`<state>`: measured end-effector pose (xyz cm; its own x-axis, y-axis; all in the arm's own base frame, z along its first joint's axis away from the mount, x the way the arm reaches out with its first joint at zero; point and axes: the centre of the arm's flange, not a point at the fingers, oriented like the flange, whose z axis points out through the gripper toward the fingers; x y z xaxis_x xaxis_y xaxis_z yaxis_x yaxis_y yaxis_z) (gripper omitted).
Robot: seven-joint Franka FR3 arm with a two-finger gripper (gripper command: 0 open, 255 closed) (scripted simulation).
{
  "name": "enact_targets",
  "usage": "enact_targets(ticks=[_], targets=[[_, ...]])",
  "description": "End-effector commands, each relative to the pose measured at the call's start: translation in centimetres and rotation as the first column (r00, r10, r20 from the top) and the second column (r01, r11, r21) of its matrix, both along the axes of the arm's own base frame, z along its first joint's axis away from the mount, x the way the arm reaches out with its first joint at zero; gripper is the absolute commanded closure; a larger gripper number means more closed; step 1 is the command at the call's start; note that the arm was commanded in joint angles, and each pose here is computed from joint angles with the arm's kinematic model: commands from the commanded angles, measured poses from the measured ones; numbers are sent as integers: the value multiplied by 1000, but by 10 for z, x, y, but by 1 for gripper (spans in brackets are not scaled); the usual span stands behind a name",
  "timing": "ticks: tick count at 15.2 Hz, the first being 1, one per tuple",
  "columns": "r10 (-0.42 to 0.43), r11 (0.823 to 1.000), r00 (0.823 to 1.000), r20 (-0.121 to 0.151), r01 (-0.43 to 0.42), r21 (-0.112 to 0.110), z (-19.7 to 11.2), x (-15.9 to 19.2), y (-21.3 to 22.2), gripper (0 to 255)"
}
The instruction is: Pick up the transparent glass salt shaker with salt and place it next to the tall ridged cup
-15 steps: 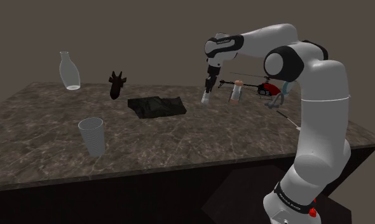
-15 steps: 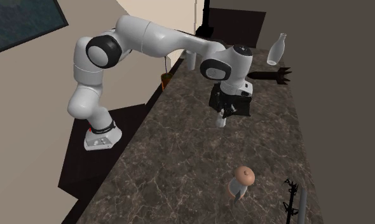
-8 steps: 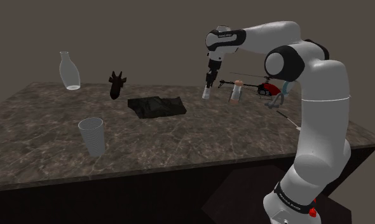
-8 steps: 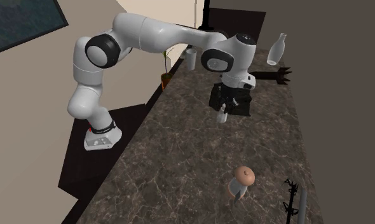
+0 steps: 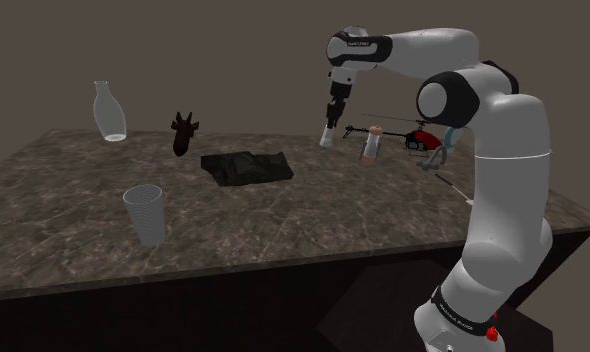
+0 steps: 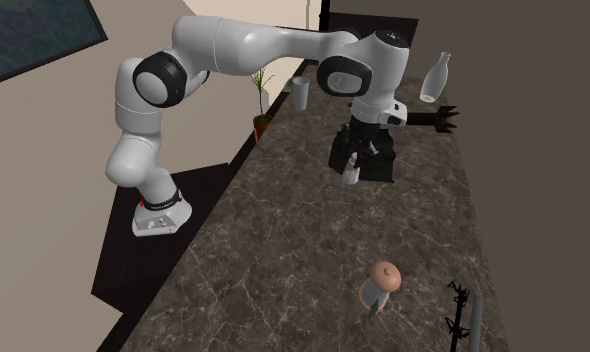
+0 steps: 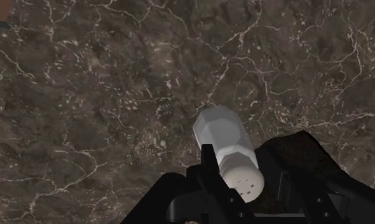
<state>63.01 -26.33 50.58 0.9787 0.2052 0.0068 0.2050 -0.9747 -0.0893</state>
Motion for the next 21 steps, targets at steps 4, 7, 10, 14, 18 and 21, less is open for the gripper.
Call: enact_targets(ticks=[4,7,10,14,18,21], targets=[[0,1000,1000,0,0,0,27,0,0,255],[0,1000,1000,0,0,0,43,0,0,255],[0,1000,1000,0,0,0,59,0,0,255],[0,1000,1000,0,0,0,80,0,0,255],[0,1000,1000,0,0,0,84,0,39,255],[0,1000,1000,0,0,0,84,1,79,255]])
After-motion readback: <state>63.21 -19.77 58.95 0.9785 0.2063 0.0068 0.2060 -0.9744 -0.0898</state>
